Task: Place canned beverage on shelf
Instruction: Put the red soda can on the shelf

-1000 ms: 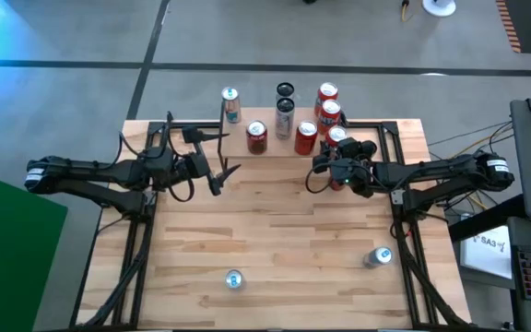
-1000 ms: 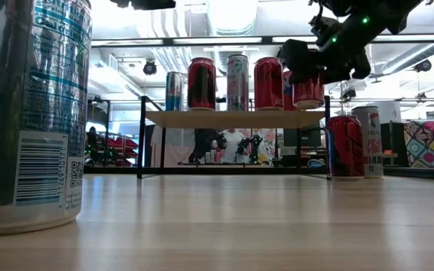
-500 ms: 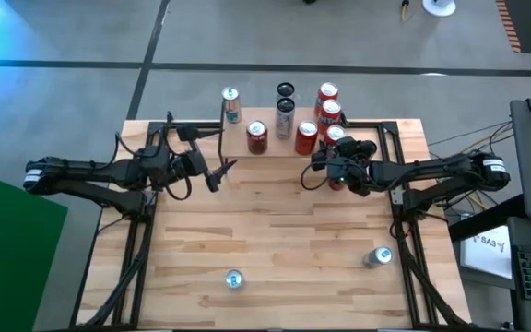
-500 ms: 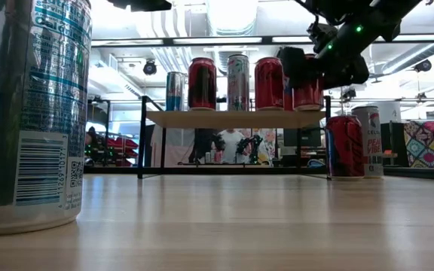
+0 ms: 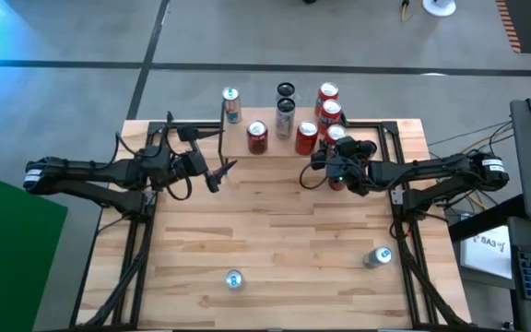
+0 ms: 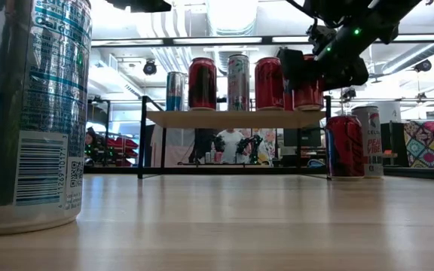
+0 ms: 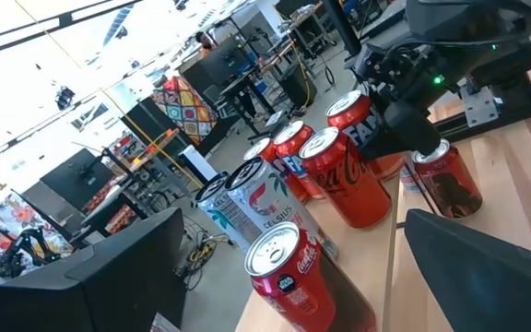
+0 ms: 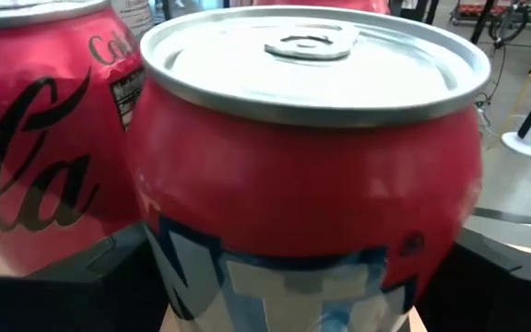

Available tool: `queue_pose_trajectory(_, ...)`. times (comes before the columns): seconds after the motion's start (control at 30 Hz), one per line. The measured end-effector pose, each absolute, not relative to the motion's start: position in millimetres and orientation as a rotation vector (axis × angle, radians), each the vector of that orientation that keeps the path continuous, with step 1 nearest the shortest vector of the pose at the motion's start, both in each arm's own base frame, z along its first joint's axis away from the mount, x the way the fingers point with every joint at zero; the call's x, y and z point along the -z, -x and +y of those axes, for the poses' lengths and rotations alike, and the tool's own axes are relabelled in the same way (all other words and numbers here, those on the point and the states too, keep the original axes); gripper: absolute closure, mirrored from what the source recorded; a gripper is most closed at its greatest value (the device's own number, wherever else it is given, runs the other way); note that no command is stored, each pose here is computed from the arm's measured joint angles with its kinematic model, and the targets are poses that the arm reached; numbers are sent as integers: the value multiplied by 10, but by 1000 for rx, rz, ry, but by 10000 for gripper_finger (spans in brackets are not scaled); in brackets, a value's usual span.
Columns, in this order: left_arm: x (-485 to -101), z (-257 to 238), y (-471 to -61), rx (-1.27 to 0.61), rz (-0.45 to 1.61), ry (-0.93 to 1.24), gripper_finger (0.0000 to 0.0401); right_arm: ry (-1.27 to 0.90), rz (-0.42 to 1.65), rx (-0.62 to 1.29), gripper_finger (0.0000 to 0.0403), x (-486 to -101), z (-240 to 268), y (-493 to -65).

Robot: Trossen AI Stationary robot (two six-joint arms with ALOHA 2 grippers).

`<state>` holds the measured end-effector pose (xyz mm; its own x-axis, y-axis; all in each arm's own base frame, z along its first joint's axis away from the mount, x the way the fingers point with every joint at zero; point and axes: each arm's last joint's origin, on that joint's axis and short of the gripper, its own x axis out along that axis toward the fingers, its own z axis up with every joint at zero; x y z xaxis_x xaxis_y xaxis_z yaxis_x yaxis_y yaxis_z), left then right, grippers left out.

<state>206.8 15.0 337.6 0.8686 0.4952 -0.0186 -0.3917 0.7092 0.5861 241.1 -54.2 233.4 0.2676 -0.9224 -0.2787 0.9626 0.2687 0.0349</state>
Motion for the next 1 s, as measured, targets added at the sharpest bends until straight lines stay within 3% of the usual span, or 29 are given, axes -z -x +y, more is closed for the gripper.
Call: queue_pose_trajectory(1.0,-3361,150,-2068,-493,188,-581,3,-190,208,1301,60,-2360,-581,-2417)
